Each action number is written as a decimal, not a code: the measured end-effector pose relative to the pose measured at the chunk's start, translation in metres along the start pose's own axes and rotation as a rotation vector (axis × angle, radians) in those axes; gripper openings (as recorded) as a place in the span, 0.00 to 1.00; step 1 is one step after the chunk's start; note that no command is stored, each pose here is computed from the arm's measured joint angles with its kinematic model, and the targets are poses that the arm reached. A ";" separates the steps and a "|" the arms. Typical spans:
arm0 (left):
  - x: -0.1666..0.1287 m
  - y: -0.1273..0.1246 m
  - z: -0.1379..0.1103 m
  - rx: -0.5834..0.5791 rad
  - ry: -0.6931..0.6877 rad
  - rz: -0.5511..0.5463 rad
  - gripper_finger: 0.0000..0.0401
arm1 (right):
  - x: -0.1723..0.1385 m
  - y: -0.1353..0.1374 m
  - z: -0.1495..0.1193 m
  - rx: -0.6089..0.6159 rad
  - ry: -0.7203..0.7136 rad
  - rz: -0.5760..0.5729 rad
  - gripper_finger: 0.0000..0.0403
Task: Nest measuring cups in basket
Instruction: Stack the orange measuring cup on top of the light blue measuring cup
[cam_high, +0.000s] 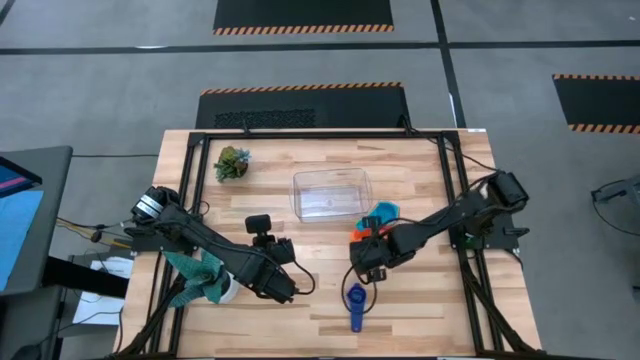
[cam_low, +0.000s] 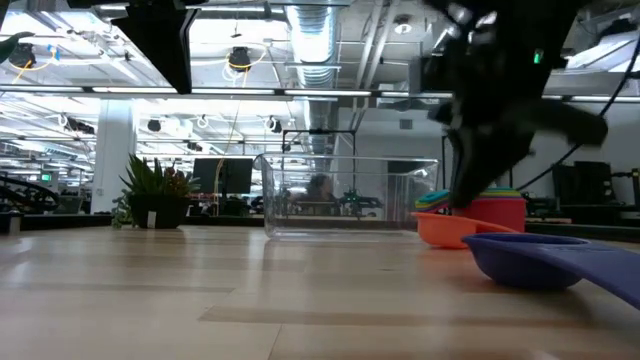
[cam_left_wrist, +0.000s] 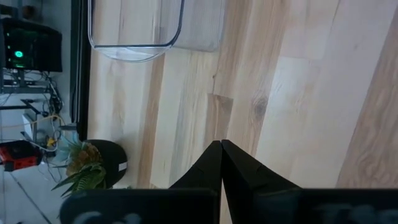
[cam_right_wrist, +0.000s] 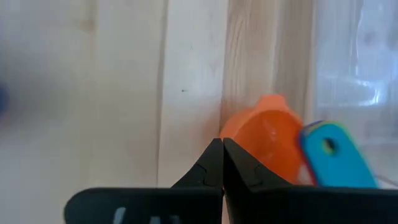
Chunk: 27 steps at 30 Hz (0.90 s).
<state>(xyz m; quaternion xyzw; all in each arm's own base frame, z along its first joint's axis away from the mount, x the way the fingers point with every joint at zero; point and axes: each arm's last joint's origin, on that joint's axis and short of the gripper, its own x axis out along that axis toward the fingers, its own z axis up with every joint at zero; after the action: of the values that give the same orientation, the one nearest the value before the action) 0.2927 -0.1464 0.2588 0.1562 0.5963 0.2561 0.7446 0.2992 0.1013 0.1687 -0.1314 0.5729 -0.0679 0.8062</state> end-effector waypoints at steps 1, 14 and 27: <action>0.000 0.000 0.000 0.000 0.000 0.000 0.00 | 0.004 0.001 -0.001 0.005 0.013 -0.017 0.04; 0.000 0.000 0.000 0.049 -0.001 0.000 0.00 | 0.001 -0.007 0.004 0.044 0.003 -0.125 0.03; 0.000 -0.001 0.000 0.047 -0.003 -0.002 0.00 | 0.013 -0.008 0.004 0.065 0.021 -0.060 0.03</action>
<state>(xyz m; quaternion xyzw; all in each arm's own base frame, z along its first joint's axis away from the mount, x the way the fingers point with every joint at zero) 0.2932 -0.1468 0.2584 0.1735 0.6012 0.2411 0.7418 0.3075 0.0910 0.1601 -0.1215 0.5745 -0.1119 0.8017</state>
